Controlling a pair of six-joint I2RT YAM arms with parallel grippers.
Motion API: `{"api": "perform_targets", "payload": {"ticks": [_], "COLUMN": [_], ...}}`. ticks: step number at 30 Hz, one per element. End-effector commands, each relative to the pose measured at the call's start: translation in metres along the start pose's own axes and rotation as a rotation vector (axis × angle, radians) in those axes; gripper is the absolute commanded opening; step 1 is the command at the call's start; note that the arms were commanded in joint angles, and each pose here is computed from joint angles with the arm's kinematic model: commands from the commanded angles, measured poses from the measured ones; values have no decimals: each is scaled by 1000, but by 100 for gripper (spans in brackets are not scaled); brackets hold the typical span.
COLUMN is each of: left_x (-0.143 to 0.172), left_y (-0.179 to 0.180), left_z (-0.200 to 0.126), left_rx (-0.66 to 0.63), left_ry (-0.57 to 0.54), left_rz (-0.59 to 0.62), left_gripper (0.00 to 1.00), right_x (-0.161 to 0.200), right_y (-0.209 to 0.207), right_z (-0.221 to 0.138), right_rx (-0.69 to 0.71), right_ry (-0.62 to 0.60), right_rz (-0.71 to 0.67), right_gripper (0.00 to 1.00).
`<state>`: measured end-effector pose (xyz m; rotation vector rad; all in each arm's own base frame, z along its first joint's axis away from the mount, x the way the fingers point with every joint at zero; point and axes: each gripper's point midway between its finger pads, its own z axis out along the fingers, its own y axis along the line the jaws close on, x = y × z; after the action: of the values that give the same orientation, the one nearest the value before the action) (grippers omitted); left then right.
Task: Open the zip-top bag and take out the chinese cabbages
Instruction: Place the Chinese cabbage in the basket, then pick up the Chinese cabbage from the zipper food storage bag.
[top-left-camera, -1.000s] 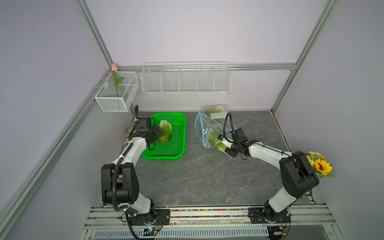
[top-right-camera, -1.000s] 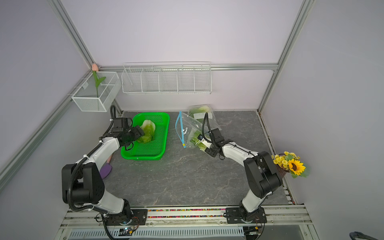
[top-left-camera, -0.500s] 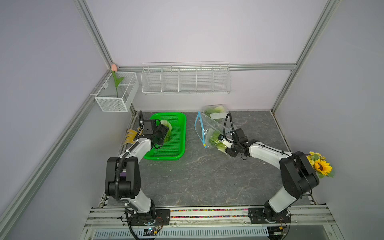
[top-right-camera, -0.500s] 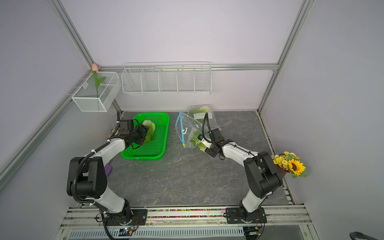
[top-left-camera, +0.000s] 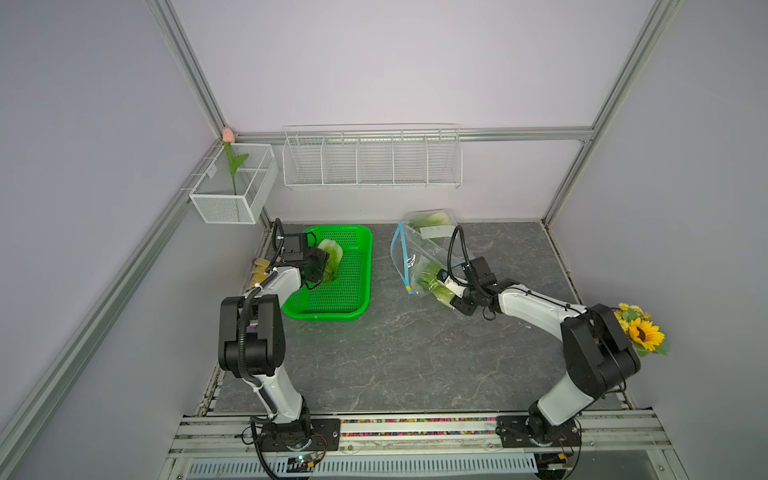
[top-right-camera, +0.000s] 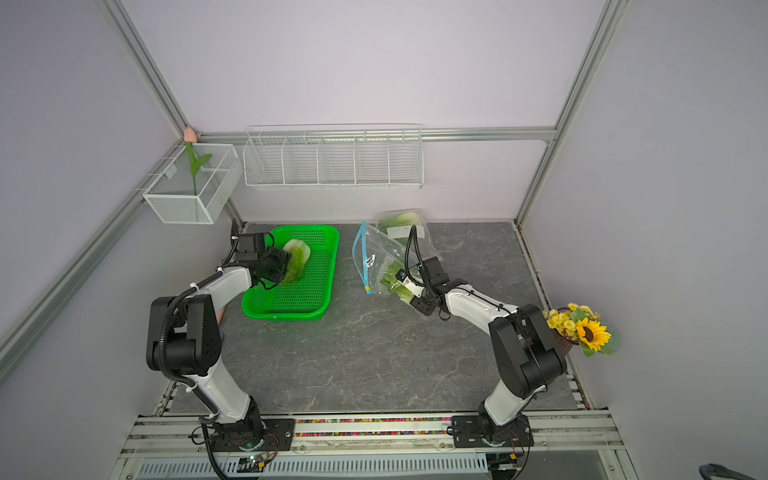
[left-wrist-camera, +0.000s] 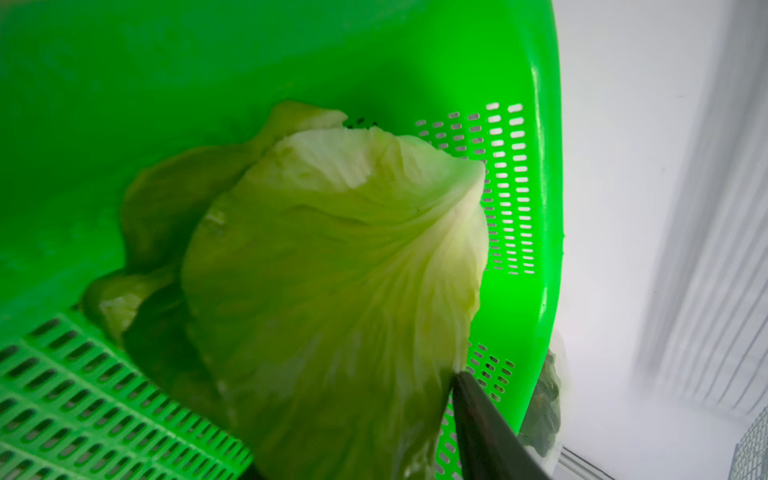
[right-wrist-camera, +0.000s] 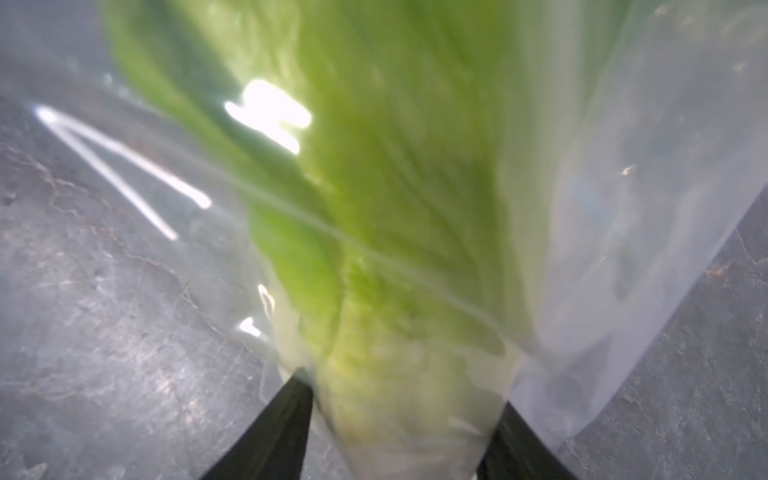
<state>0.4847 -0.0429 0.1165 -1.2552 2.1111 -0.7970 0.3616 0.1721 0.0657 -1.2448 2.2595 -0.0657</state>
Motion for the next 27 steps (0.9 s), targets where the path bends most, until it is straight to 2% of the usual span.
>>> {"api": "perform_targets", "payload": {"ticks": [1,4,8,11,14,18,19,24,27], "left_x": [-5,-4,-10,-3,24,77,92,133,150], "left_y": [-11,-13,-21,-43,-68,-94,-100,-109,-117], "left_z": [-18,-34,-65,-84,-90,-86,-82,-58,-50], "left_rx": [25,17,-13,11,31,84,117,202,235], "left_ry": [-29,-54,-121,-118,-37,137,193,363,416], "left_rz": [19,64,221,408,588,772,805,844,872], "left_gripper": [56,62,72,76,76,65,58,30,24], "right_x": [9,-2,-19,-37,-42,-52,-52,-45,-38], "right_y": [19,22,24,19,16,-4,-12,-39,-42], "right_z": [-8,-21,-41,-62,-75,-98,-102,-114,-114], "right_rx": [-90,-111,-129,-129,-142,-111,-92,-56,-54], "right_ry": [-6,-75,-190,-298,-382,-517,-542,-616,-615], "right_rz": [18,33,46,82,153,290,330,477,511], "right_gripper": [68,73,79,82,83,85,86,87,87]}}
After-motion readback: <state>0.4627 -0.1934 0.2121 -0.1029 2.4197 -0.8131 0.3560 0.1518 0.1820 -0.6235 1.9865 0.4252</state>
